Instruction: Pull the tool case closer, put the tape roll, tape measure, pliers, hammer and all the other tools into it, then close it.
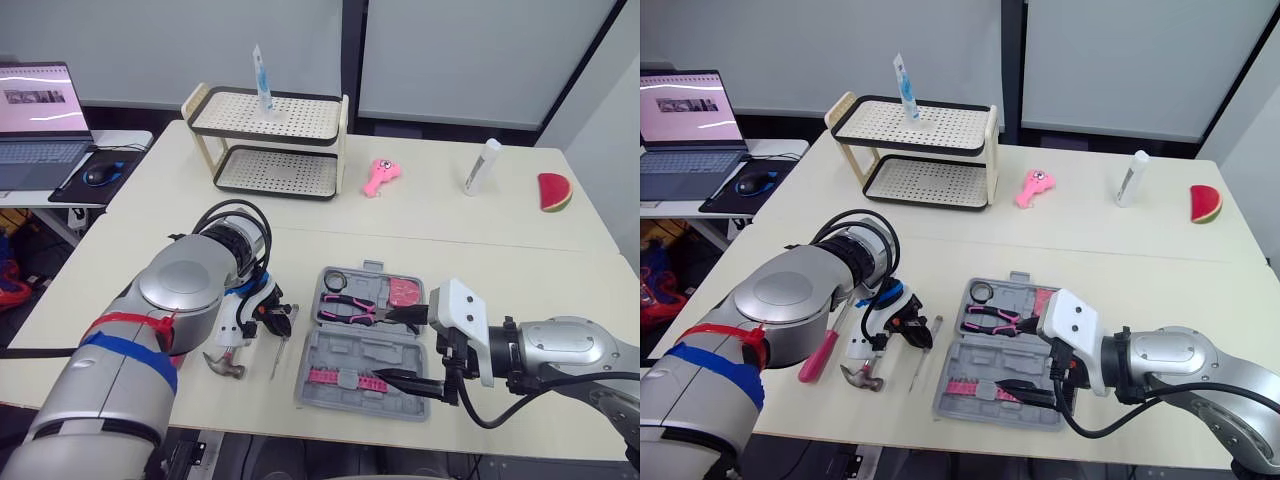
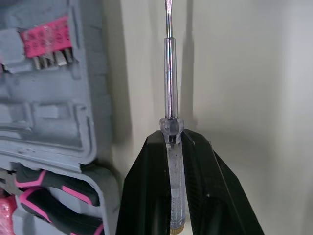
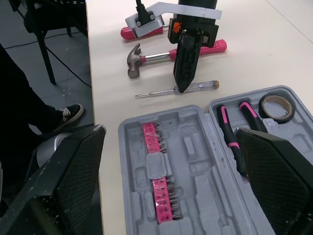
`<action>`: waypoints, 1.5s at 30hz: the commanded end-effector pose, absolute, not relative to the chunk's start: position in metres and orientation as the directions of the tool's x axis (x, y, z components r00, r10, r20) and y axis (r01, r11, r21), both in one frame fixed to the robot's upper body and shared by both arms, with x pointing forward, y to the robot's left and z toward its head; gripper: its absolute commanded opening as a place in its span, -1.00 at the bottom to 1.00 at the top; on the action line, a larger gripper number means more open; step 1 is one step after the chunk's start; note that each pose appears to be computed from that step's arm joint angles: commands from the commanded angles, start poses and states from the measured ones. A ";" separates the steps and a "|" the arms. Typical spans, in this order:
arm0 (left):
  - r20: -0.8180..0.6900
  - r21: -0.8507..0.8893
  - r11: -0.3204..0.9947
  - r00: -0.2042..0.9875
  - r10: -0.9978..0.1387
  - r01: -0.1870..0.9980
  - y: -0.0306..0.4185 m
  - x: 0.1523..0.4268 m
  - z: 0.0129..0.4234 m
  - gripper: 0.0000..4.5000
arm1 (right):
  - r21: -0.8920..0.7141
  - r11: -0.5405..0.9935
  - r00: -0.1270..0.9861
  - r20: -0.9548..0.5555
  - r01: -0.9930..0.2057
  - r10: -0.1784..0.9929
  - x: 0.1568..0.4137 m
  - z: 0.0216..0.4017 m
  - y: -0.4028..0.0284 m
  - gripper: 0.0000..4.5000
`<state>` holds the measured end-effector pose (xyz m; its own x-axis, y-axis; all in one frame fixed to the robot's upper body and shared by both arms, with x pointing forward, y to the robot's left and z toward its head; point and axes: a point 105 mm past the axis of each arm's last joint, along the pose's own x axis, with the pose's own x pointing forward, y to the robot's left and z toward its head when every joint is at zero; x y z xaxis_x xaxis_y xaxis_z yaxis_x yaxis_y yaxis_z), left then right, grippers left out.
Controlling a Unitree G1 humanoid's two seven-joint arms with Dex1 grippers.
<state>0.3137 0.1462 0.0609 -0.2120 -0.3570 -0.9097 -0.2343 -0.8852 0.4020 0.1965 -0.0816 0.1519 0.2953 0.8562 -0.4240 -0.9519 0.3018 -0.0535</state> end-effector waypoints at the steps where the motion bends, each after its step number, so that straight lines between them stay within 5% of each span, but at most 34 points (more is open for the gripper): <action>1: -0.922 0.374 -0.904 -0.186 -0.339 -0.205 0.153 0.319 0.083 -0.96 | -0.098 0.293 0.307 -0.405 -0.951 0.861 0.196 0.158 -0.082 1.00; 28: -0.958 0.284 -0.926 0.044 -0.283 0.247 0.193 0.331 0.117 -0.96 | -0.150 0.304 0.339 -0.426 -0.941 0.839 0.208 0.150 -0.080 1.00; 45: -0.896 0.407 -0.680 0.122 -0.427 0.610 0.210 0.327 0.133 -0.96 | -0.175 0.340 0.382 -0.438 -0.924 0.813 0.220 0.145 -0.079 1.00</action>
